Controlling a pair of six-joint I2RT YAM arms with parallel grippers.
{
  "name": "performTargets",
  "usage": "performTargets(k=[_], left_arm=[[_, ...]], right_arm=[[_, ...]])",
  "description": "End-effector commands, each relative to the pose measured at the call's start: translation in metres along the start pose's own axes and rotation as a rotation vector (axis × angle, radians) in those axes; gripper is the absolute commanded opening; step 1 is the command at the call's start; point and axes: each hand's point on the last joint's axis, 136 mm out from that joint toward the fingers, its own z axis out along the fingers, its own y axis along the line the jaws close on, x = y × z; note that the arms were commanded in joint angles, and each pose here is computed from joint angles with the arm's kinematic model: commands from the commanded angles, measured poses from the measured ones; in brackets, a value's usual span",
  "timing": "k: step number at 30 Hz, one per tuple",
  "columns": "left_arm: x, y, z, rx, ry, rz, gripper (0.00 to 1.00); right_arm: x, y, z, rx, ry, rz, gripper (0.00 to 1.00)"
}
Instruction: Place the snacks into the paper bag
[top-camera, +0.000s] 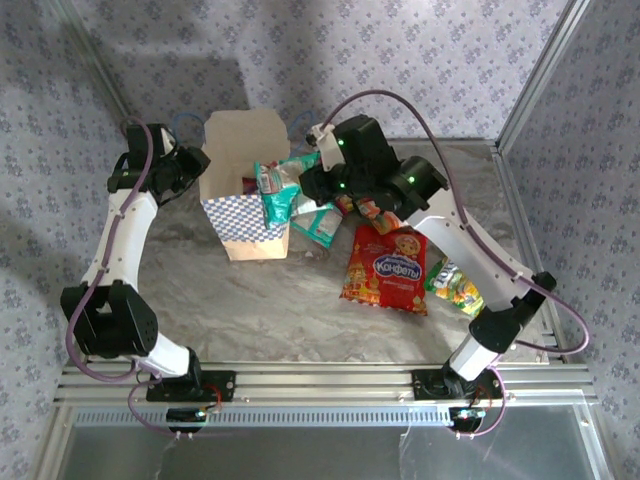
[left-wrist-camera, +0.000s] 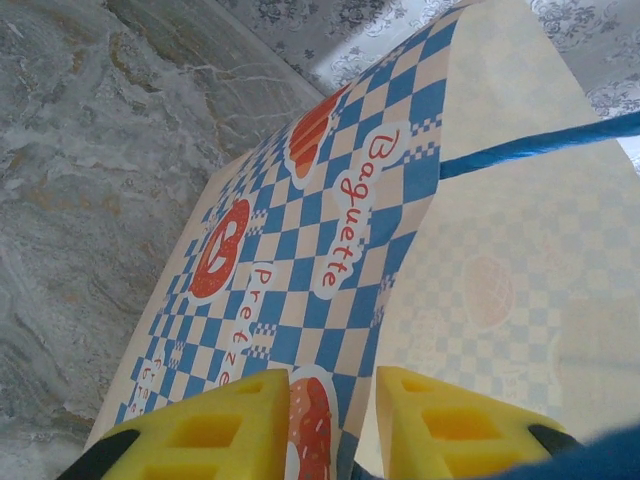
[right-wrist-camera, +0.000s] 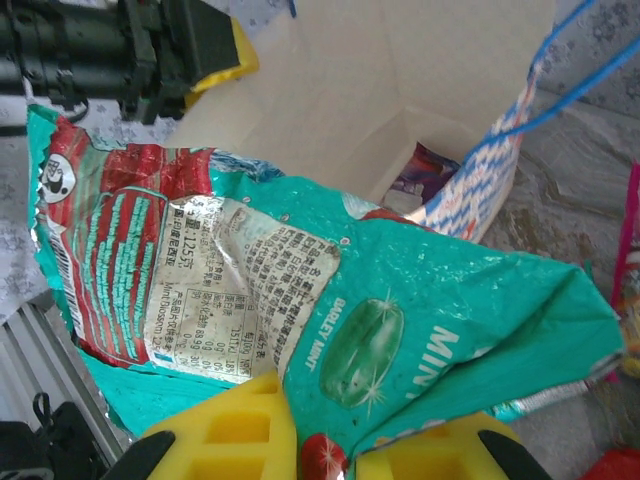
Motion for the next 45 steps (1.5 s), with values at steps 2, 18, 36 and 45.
performTargets(k=[2, 18, 36, 45], left_arm=[[-0.003, -0.008, -0.004, 0.017, 0.005, 0.020, 0.25], [0.003, -0.008, -0.011, 0.016, 0.012, 0.000, 0.11], [0.003, -0.011, -0.009, 0.018, 0.033, 0.032, 0.10], [0.004, -0.015, -0.010, 0.034, 0.040, 0.037, 0.09]], right_arm=[[-0.037, 0.024, -0.006, -0.088, -0.099, -0.006, 0.00], [-0.067, 0.032, 0.022, -0.107, -0.157, -0.080, 0.00], [-0.104, 0.018, 0.056, -0.177, -0.223, 0.004, 0.00], [-0.108, 0.012, 0.073, -0.216, -0.230, 0.037, 0.00]])
